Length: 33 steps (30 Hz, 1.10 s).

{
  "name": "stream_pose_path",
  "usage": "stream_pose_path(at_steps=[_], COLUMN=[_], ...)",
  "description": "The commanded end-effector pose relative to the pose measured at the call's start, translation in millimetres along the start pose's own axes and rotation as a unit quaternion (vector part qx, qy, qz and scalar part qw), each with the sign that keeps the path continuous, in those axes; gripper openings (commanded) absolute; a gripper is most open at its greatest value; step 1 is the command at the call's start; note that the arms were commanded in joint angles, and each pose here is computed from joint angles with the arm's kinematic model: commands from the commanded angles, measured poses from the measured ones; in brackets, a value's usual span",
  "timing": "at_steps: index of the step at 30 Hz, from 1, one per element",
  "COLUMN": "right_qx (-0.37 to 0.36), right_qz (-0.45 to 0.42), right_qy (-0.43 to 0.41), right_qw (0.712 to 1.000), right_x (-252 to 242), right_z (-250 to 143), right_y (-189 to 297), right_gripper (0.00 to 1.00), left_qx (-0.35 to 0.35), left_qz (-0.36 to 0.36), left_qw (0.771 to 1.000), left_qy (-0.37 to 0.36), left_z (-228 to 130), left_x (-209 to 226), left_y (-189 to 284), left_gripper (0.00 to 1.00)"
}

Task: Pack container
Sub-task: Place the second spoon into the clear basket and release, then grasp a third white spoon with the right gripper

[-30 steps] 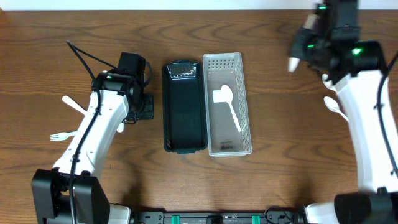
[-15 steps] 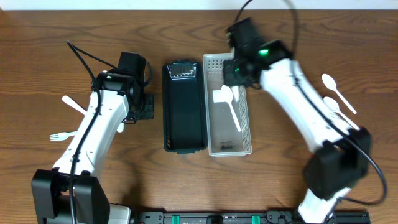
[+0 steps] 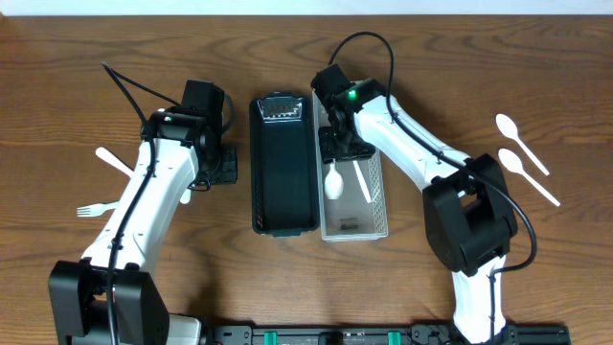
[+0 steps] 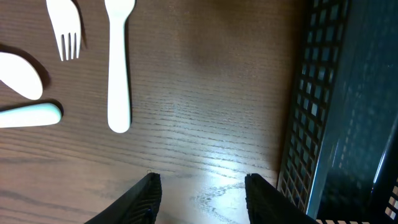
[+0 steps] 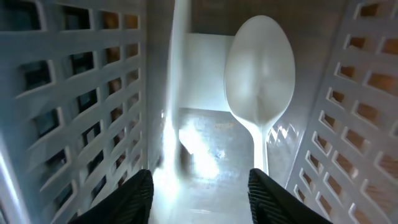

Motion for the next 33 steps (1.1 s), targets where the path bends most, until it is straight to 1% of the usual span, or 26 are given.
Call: stream_pose_path(at_steps=[1, 4, 6, 8, 9, 10, 11, 13, 15, 16, 18, 21, 23, 26, 28, 31, 33], right_qx=[-0.016, -0.051, -0.089, -0.13, -0.148, -0.167, -0.179, -0.178, -0.15, -0.13, -0.087, -0.052, -0.038, -0.011, -0.003, -0.004, -0.004], right_qz=[0.007, 0.002, -0.008, -0.013, -0.018, -0.028, -0.039, -0.077, -0.118, -0.135, -0.162, -0.16, -0.133, -0.093, -0.092, -0.095, -0.095], right_qy=[0.004, -0.008, -0.021, -0.012, -0.005, 0.011, 0.034, 0.09, 0.1, 0.103, 0.095, 0.074, 0.094, 0.142, 0.145, 0.13, 0.135], right_qw=[1.0, 0.999, 0.996, 0.991, 0.989, 0.985, 0.983, 0.977, 0.977, 0.977, 0.978, 0.983, 0.986, 0.985, 0.985, 0.987, 0.986], right_x=[-10.1, -27.9, -50.2, -73.7, -85.7, -100.4, -113.1, -145.1, -178.8, -194.9, -230.0, -270.2, -283.5, -296.5, -310.3, -327.3, -334.7], right_z=[4.6, 14.5, 23.1, 28.0, 28.4, 27.0, 24.0, 7.5, -13.7, -23.9, -44.7, -68.6, -80.7, -97.9, -106.6, -115.3, -121.1], right_y=[15.6, 49.2, 88.3, 130.2, 149.0, 169.8, 184.8, 209.6, 219.5, 220.9, 220.7, 210.9, 198.8, 174.0, 157.3, 133.7, 116.3], right_gripper=[0.5, 0.47, 0.48, 0.5, 0.55, 0.7, 0.75, 0.76, 0.81, 0.84, 0.86, 0.88, 0.89, 0.88, 0.86, 0.89, 0.88], left_qx=[0.004, 0.004, 0.004, 0.005, 0.006, 0.007, 0.008, 0.01, 0.011, 0.011, 0.011, 0.013, 0.014, 0.015, 0.015, 0.015, 0.016], left_qz=[0.004, 0.004, 0.004, 0.005, 0.005, 0.005, 0.006, 0.007, 0.007, 0.007, 0.007, 0.008, 0.008, 0.009, 0.009, 0.009, 0.009], left_qw=[1.0, 1.0, 1.0, 1.0, 1.0, 1.0, 1.0, 1.0, 1.0, 1.0, 1.0, 1.0, 1.0, 1.0, 1.0, 1.0, 1.0], left_qy=[-0.005, -0.005, -0.005, -0.005, -0.005, -0.005, -0.005, -0.005, -0.005, -0.005, -0.005, -0.005, -0.005, -0.005, -0.005, -0.005, -0.005], left_z=[-1.1, -1.1, -1.1, -1.3, -1.7, -2.1, -2.5, -3.3, -3.8, -3.9, -3.9, -4.5, -5.2, -5.6, -5.5, -5.6, -5.7], left_x=[0.0, 0.0, 0.0, 0.1, 0.3, 0.5, 0.7, 0.9, 1.2, 1.2, 1.2, 1.4, 1.7, 1.9, 1.9, 1.9, 2.0], left_y=[-2.5, -2.5, -2.5, -2.5, -2.5, -2.5, -2.5, -2.5, -2.4, -2.4, -2.4, -2.4, -2.4, -2.4, -2.4, -2.4, -2.4], left_gripper=[0.47, 0.47, 0.47, 0.47, 0.47, 0.47, 0.47, 0.47, 0.47, 0.47, 0.47, 0.47, 0.47, 0.47, 0.47, 0.47, 0.47])
Point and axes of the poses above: each gripper's point midway between its finger pads, its own y axis back along the fingers, its own x axis along the line the jaws close on, z = x × y, the point moved 4 cm from there along y, back along the fingers, and after that the axes turned 10 degrees about y, right-handed, at the moved point
